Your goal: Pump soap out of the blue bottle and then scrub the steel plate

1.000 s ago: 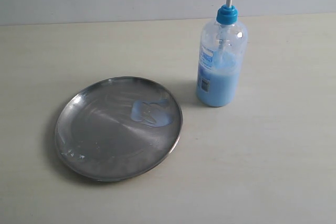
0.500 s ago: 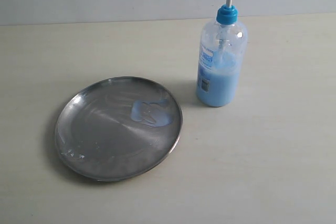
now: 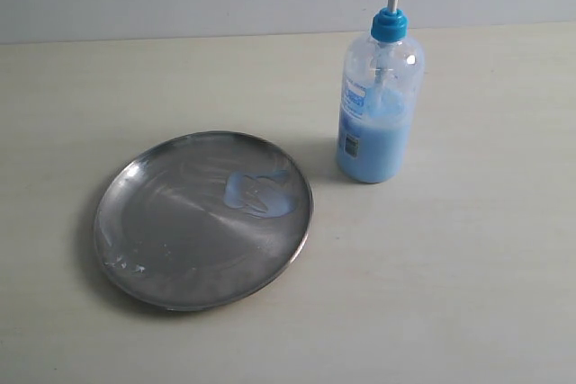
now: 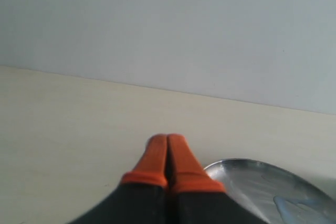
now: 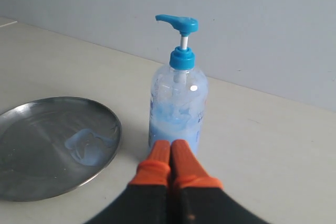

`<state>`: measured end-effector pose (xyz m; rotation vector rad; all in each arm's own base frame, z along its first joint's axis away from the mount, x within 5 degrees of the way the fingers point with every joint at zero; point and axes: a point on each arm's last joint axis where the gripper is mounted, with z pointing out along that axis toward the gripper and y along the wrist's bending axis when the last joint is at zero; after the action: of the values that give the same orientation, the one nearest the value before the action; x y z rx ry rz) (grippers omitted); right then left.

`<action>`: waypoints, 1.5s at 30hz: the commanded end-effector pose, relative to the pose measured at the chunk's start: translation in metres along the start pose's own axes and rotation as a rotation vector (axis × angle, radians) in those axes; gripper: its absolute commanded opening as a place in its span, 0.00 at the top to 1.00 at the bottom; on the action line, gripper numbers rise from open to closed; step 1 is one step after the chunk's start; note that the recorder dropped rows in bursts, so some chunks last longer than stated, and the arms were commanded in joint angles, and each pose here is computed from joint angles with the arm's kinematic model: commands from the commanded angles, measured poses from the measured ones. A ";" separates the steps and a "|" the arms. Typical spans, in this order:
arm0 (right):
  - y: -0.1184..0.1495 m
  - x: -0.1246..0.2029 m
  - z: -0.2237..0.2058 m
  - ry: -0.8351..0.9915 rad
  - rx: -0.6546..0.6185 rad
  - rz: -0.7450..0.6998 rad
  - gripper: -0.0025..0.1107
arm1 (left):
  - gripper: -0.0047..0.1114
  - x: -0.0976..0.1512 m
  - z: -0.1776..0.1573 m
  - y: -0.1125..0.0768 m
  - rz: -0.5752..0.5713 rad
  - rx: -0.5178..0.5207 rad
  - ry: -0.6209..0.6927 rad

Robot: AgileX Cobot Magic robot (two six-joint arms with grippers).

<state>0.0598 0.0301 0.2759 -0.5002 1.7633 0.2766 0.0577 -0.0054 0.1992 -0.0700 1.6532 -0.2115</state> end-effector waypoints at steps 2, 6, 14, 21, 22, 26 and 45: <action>0.000 0.000 0.001 -0.007 0.006 -0.006 0.98 | 0.96 0.006 -0.002 0.002 0.037 -0.023 0.047; 0.000 0.000 0.001 -0.007 0.006 -0.006 0.98 | 0.96 0.009 -0.002 0.005 0.035 -0.069 0.087; 0.000 0.000 0.001 -0.007 0.006 -0.006 0.98 | 0.96 0.012 -0.003 0.008 0.030 -0.119 0.118; 0.000 0.000 0.001 -0.007 0.006 -0.006 0.98 | 0.96 0.014 -0.003 0.009 0.029 -0.122 0.133; 0.000 0.000 0.001 -0.007 0.006 -0.006 0.98 | 0.96 0.014 -0.003 0.009 0.029 -0.123 0.135; 0.000 0.000 0.001 -0.007 0.006 -0.006 0.98 | 0.96 0.017 -0.004 0.010 0.043 -0.131 0.168; 0.000 0.000 0.001 -0.007 0.006 -0.006 0.98 | 0.96 0.017 -0.004 0.010 0.095 -0.128 0.173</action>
<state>0.0598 0.0301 0.2759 -0.5002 1.7633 0.2766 0.0536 0.0016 0.1805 -0.0741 1.8465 -0.0435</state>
